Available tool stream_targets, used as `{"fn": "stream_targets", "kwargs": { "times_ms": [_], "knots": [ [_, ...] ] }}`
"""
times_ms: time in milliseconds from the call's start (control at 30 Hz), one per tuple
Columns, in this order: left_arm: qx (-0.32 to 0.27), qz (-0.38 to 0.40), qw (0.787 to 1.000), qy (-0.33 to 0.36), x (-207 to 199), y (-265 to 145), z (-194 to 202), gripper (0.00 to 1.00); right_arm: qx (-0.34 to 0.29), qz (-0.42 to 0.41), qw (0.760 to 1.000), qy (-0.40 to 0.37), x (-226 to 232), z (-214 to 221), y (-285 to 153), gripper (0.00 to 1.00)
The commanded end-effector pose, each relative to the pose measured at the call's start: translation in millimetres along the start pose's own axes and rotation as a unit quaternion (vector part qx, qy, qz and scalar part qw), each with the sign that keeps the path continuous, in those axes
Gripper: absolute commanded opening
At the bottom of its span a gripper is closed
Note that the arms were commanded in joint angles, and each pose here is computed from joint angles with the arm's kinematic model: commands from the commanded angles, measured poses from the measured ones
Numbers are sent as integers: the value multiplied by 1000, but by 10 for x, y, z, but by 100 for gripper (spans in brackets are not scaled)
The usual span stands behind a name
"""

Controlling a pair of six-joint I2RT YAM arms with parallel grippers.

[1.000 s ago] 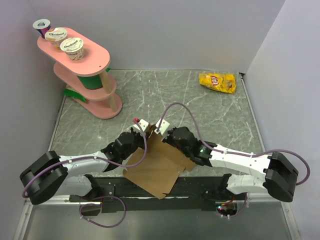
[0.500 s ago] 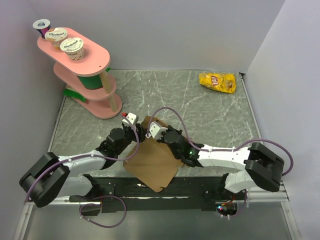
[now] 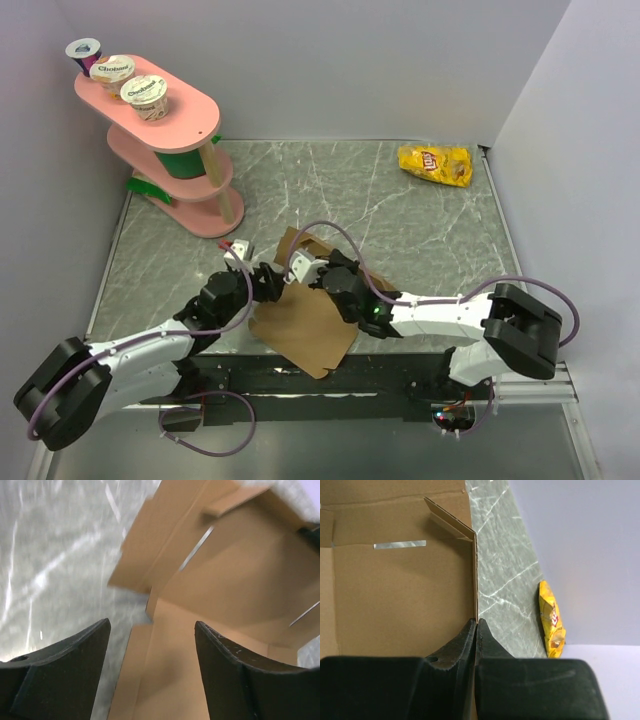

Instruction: Fold the paper box

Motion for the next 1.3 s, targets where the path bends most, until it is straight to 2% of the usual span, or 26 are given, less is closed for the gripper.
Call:
{"fn": "stream_targets", "kwargs": {
  "times_ms": [0,133,267,467,500,533,733,933,1067,1133,1167,1233,1267],
  "knots": [
    [36,-20,998,-50,110,-48,238,72,-8,42,999,2,-126,-176,18,0],
    [78,-42,994,-56,150,13,374,68,-15,62,998,-3,-112,-252,-13,0],
    [106,-56,990,-70,173,49,482,57,-18,69,997,0,-70,-306,-42,0],
    [119,-40,988,-93,146,38,576,28,-31,46,998,3,5,-379,-181,0],
    [124,-42,987,-95,167,28,620,18,-38,31,999,16,51,-399,-200,0],
    [120,-37,987,-103,144,41,608,13,-41,25,999,25,41,-407,-242,0],
    [129,-32,985,-113,128,75,662,6,-47,-39,997,49,229,-388,-435,0],
    [116,-29,986,-118,96,154,607,6,-41,-90,992,72,446,-361,-593,0],
    [100,-23,988,-117,67,198,543,11,-36,-100,989,99,539,-290,-617,0],
    [103,-32,988,-111,85,202,538,21,-35,-98,990,99,558,-246,-613,0],
    [98,-30,989,-110,64,204,496,37,-37,-92,990,100,548,-244,-600,0],
    [95,-31,989,-112,62,173,475,48,-27,-82,992,94,539,-204,-573,0],
    [88,-27,989,-113,52,134,437,60,-24,-76,992,94,516,-187,-551,0]
  ]
}}
Point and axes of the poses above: each gripper's point midway between its finger pads, its own y axis out along the fingers, its own x axis along the line the jaws close on, z = x × y, the point moved 4 cm from there along -y, back along the fingers, and after that the axes turned 8 degrees about -y, right-handed, at the moved point
